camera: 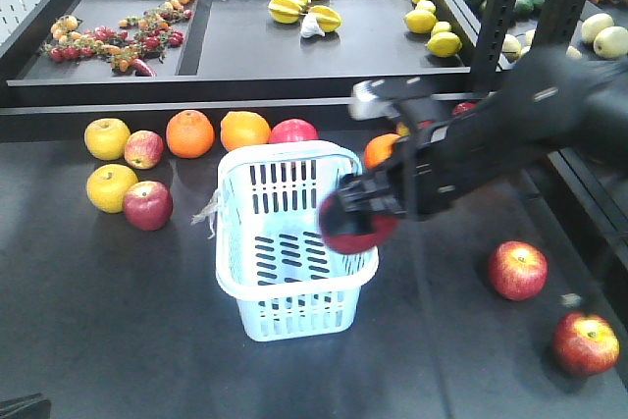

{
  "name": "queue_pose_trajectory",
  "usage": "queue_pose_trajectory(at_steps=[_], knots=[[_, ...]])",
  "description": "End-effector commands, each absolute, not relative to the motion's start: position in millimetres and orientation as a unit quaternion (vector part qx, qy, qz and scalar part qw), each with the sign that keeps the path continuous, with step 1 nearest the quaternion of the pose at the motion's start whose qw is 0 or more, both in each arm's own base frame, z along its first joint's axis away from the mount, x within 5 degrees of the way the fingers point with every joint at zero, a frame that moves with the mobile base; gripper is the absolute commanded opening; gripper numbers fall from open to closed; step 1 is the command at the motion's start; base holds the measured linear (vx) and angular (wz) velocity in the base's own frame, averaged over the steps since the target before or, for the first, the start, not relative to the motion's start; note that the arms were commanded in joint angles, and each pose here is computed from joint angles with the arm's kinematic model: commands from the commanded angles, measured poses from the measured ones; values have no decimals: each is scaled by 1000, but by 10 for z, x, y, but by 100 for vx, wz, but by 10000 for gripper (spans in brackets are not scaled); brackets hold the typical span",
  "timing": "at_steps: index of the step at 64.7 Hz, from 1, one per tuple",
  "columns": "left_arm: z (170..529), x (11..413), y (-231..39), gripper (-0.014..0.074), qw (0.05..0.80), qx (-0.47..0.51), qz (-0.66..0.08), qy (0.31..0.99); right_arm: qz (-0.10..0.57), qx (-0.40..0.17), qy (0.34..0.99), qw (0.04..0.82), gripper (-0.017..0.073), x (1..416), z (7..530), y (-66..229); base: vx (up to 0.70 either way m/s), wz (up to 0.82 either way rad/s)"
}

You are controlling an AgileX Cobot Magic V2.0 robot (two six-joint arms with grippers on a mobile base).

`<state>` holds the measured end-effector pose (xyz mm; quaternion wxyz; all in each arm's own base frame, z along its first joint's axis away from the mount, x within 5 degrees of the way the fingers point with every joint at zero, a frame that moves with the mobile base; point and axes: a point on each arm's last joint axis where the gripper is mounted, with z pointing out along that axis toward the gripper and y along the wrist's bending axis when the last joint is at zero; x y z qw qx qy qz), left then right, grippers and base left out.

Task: Pick three apples into basket with both arms
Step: 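Carry the apple over the basket and release it inside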

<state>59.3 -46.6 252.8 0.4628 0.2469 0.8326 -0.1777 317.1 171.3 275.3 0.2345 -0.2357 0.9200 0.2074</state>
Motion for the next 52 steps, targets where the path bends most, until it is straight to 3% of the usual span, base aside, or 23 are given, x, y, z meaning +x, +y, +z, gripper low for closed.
queue_pose_trajectory(at_steps=[1, 18, 33, 40, 52], knots=[[2647, 631, -476, -7, 494, 228, -189, 817, 214, -233, 896, 312, 19, 3316, 2843, 1870, 0, 0], [2647, 631, -476, -7, 494, 228, -189, 817, 221, -261, 893, 292, 19, 3615, 2580, 2231, 0, 0], [2647, 631, -476, -7, 494, 229, -189, 817, 228, -268, 903, 245, 43, 3737, 2351, 2333, 0, 0], [2647, 631, -476, -7, 494, 229, -189, 817, 225, -268, 906, 236, 116, 3756, 2264, 2342, 0, 0], [2647, 631, -476, -7, 494, 229, -189, 817, 224, -267, 906, 239, 387, 3765, 2255, 2344, 0, 0]])
